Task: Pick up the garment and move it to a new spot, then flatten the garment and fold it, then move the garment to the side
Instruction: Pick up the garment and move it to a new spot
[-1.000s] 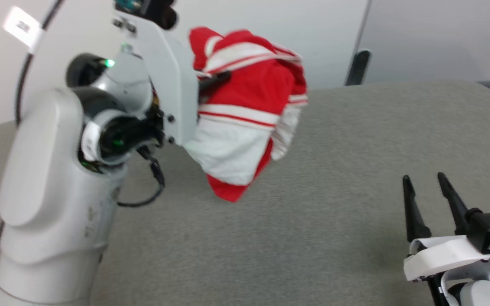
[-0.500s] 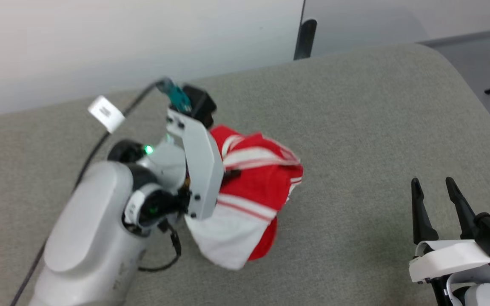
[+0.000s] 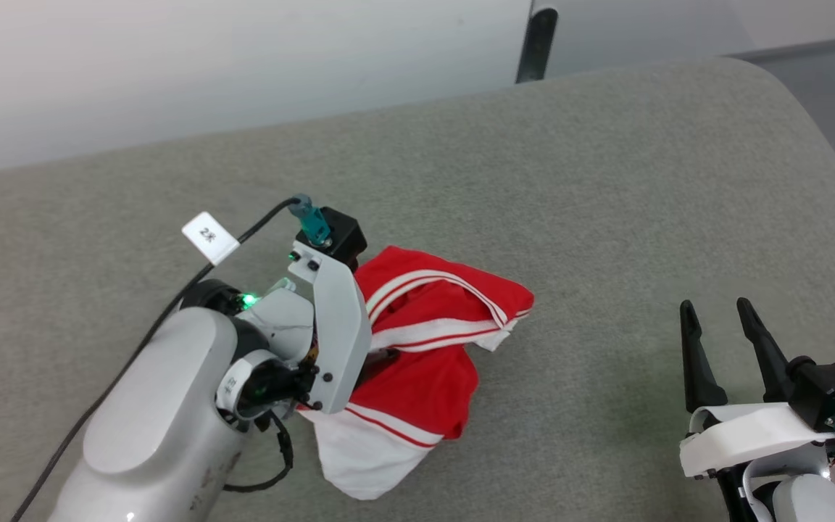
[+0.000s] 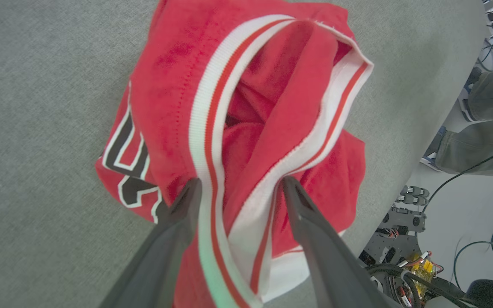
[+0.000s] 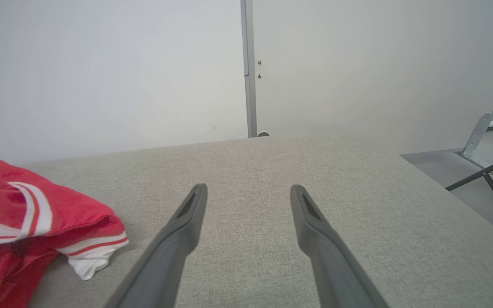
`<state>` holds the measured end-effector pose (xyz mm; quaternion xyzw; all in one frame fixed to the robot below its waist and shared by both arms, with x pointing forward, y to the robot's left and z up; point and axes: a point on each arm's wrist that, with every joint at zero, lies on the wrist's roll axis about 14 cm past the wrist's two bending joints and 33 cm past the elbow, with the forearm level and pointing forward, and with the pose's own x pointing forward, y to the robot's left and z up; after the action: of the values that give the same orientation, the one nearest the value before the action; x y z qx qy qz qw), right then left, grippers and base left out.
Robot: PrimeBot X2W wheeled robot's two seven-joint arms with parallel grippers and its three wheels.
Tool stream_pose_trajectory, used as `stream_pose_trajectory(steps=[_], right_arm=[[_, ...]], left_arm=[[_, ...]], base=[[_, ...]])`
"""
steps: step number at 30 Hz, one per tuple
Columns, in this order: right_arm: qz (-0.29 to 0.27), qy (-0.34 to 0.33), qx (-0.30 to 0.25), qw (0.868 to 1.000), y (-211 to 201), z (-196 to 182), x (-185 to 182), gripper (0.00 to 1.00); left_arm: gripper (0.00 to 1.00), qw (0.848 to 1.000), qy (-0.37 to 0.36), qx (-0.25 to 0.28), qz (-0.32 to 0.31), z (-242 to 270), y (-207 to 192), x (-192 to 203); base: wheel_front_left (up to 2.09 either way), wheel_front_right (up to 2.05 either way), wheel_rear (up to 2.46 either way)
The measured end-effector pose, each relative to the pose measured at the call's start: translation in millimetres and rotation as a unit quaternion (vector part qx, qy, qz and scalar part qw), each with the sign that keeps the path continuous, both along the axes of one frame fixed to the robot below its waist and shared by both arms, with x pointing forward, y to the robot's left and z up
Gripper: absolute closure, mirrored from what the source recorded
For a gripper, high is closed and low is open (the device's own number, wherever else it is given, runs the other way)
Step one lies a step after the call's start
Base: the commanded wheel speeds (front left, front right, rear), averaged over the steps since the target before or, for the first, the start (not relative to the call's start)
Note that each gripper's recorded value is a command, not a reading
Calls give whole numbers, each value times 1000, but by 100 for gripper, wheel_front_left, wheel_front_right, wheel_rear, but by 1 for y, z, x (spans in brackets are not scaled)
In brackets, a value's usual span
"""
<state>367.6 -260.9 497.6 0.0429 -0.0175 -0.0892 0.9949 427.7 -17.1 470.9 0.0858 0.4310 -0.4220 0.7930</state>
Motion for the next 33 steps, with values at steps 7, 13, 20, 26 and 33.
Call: stream_pose_trajectory(steps=[7, 13, 20, 26, 33], right_arm=[[31, -9, -3, 999, 20, 8, 8, 0], [61, -19, -4, 998, 39, 17, 10, 0], [97, -34, -5, 995, 64, 28, 10, 0], [121, -44, -7, 992, 81, 37, 11, 0], [133, -52, -8, 990, 89, 42, 7, 0]], left_arm=[[0, 998, -55, -28, 21, 34, 11, 4], [0, 988, -122, -70, 58, 68, 27, 7], [0, 963, -214, -123, 113, 104, 60, 3], [0, 933, -275, -161, 165, 117, 93, -8], [0, 879, -362, -207, 233, 133, 138, -25]], base=[[0, 0, 0], [0, 0, 0], [0, 0, 0], [0, 0, 0], [0, 0, 0]])
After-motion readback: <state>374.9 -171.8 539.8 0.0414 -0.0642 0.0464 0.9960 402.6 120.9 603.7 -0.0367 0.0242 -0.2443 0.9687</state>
